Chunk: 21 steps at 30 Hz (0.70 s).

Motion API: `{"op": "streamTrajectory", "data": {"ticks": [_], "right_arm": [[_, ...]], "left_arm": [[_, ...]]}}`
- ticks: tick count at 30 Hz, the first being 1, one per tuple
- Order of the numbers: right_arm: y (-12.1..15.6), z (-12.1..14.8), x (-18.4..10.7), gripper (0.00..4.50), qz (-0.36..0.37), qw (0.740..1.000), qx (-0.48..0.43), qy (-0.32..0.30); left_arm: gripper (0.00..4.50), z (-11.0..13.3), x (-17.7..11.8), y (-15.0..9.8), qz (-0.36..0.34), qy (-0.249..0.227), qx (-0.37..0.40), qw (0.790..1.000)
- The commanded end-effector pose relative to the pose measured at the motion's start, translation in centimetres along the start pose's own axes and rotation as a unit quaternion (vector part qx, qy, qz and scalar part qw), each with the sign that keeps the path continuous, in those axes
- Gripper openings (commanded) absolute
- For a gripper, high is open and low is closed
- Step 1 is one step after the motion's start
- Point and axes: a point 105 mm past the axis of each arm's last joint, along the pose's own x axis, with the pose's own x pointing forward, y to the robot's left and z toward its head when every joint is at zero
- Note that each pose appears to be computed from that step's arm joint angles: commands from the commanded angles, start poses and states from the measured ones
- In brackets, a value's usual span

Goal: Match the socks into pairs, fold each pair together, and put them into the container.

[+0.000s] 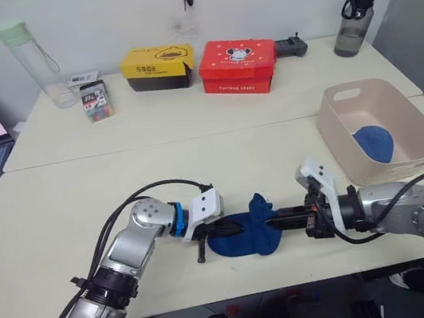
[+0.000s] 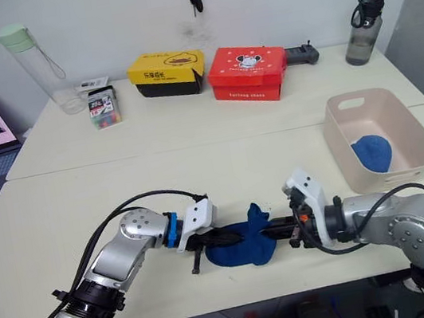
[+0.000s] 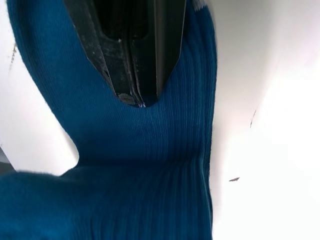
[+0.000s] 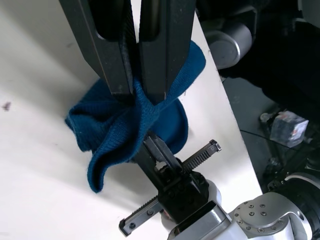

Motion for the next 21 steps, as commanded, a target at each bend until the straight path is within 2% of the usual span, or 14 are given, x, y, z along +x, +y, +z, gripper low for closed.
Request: {"op": "streamTrajectory", "data": {"ticks": [1, 12, 17, 21], "right_arm": [[0.6, 0.6, 0.4, 0.01, 0.011, 1.0, -0.005, -0.002], [0.7, 0.0, 3.4, 0.01, 0.015, 0.999, 0.037, 0.0], [1.8, 1.0, 3.6, 1.44, 0.038, 0.999, 0.03, -0.019], [2.5, 1.9, 2.5, 2.87, 0.058, 0.998, 0.022, -0.029]], "left_arm": [[0.0, -0.5, -0.4, 0.0, 0.004, 0.013, 0.008, 1.0], [0.0, -1.4, -0.8, 0.1, 0.012, 0.023, 0.007, 1.0], [0.0, -1.4, -2.7, 0.2, 0.037, 0.009, -0.028, 0.999], [0.0, -1.2, -5.7, 0.5, 0.07, -0.002, -0.068, 0.995]]}}
